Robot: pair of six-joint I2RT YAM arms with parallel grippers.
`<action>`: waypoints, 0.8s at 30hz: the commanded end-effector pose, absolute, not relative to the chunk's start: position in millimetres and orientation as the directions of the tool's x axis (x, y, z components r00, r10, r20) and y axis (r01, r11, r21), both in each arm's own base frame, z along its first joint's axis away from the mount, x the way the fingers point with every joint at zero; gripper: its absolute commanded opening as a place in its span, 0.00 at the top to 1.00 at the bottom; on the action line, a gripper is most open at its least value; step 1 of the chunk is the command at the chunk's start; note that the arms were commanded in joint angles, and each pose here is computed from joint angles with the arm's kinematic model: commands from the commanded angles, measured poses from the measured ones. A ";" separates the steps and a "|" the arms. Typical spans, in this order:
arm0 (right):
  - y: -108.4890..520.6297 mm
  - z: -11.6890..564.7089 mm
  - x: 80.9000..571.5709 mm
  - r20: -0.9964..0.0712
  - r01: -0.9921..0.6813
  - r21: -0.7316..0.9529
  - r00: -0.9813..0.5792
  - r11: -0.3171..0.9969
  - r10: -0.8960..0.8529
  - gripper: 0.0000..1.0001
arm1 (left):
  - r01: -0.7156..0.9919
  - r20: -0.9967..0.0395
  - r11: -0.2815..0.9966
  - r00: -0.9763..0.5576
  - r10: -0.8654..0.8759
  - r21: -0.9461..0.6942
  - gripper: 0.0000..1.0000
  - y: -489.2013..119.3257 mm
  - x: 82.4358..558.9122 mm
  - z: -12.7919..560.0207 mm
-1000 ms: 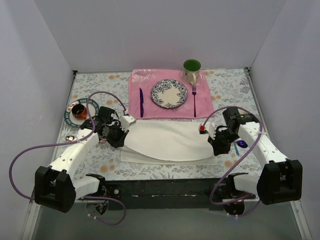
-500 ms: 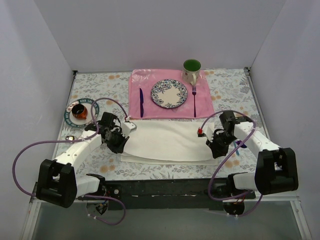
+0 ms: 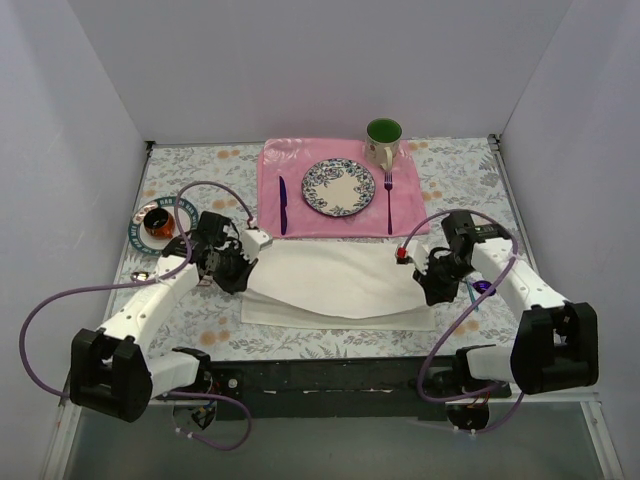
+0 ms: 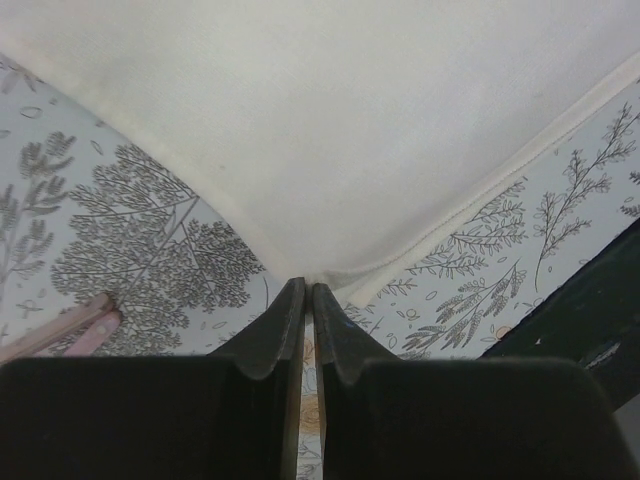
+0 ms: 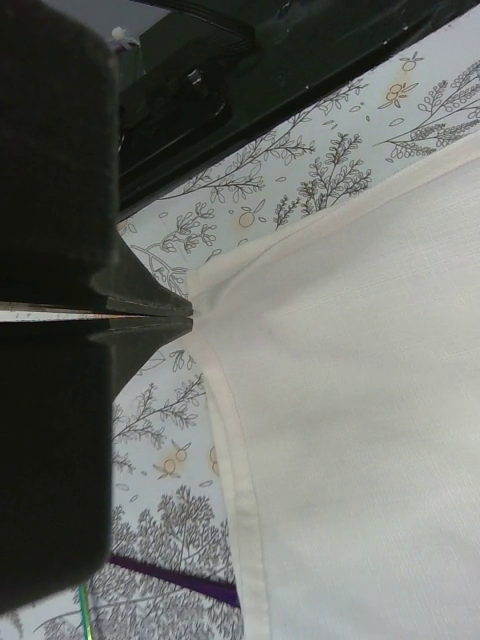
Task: Fold the napkin into a case and place the utensils inside
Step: Fold the rectangle-folded napkin at the center of the board.
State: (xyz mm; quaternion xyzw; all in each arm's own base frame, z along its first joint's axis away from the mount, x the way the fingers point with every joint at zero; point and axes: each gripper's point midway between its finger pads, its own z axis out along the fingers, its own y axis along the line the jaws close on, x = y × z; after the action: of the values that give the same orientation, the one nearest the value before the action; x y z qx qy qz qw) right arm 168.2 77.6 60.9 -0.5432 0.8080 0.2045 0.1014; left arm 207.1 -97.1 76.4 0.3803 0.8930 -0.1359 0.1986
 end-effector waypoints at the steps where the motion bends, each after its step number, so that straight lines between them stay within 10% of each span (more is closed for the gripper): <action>1: 77.6 91.7 163.8 -0.419 -0.945 0.181 -0.325 0.273 -0.848 0.99 | 0.755 -0.531 0.653 -0.578 0.619 -0.061 1.00 -103.0 212.5 115.5; 24: 73.9 33.7 153.4 -0.338 -0.906 0.289 -0.399 0.310 -0.852 0.99 | 0.759 -0.384 0.638 -0.632 0.673 -0.129 1.00 -89.3 182.3 39.4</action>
State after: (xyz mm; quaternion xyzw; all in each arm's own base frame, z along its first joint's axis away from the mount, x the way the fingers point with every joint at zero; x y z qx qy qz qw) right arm 151.1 74.6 34.9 -0.5340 0.8133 0.2235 0.0585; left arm 178.7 -89.5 42.9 0.3942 0.8964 -0.1455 0.1414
